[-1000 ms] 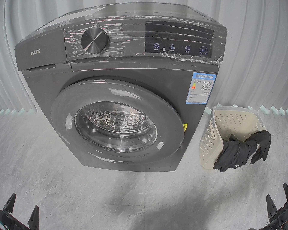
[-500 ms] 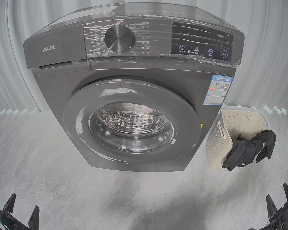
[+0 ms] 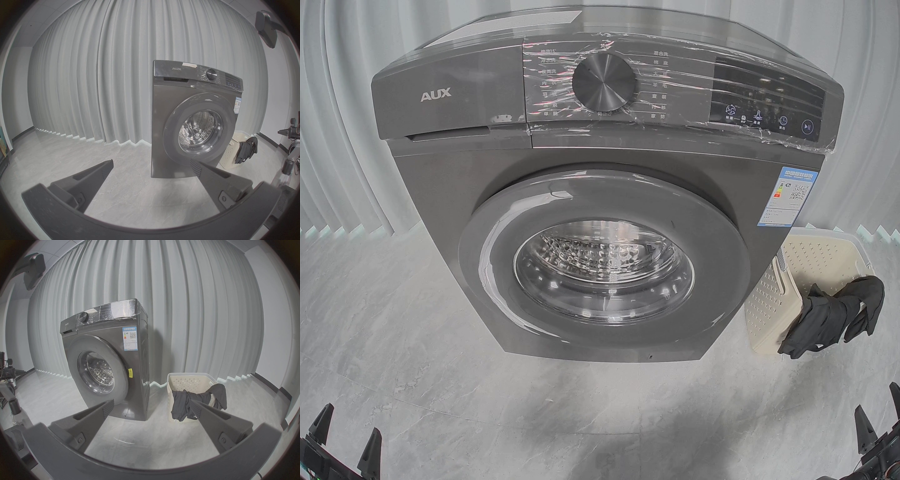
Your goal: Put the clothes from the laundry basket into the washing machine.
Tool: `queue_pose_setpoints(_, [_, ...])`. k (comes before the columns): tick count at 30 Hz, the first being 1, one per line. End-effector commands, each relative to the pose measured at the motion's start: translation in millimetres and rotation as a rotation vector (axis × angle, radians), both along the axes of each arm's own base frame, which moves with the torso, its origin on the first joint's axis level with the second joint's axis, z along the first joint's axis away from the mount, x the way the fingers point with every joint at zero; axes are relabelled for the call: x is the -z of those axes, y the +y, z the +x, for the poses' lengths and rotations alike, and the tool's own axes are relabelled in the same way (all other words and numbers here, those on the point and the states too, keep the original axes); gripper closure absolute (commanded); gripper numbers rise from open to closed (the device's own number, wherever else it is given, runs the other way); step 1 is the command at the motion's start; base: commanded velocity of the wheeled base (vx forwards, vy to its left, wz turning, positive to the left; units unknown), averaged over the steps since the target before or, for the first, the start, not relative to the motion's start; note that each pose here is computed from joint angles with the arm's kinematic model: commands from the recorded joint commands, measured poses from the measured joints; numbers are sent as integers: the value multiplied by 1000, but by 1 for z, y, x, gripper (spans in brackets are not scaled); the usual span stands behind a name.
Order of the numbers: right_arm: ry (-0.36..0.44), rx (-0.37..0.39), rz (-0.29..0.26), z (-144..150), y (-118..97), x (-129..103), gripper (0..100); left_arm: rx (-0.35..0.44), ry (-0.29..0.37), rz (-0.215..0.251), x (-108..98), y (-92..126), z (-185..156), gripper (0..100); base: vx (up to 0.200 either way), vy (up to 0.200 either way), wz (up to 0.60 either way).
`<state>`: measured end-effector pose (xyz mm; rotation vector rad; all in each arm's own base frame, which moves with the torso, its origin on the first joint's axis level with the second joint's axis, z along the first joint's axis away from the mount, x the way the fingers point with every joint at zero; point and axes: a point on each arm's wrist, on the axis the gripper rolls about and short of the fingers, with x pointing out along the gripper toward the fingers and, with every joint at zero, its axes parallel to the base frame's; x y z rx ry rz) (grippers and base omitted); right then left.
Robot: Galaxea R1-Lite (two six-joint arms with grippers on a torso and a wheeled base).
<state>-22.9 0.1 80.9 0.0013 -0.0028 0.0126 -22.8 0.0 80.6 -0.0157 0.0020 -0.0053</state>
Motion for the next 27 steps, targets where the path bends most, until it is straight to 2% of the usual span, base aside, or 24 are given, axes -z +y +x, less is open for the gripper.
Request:
queue_pose_setpoints(1, [12, -1, 0, 1, 0, 5, 0, -2, -3, -1, 4, 0, 0, 0, 200, 0, 0])
queue_pose_setpoints(4, [12, 0, 0, 1, 0, 5, 0, -2, -3, -1, 4, 0, 0, 0, 200, 0, 0])
queue_pose_setpoints(27, [13, -1, -3, 1, 0, 5, 0, -1, -3, 3, 4, 0, 0, 0, 0, 0, 0])
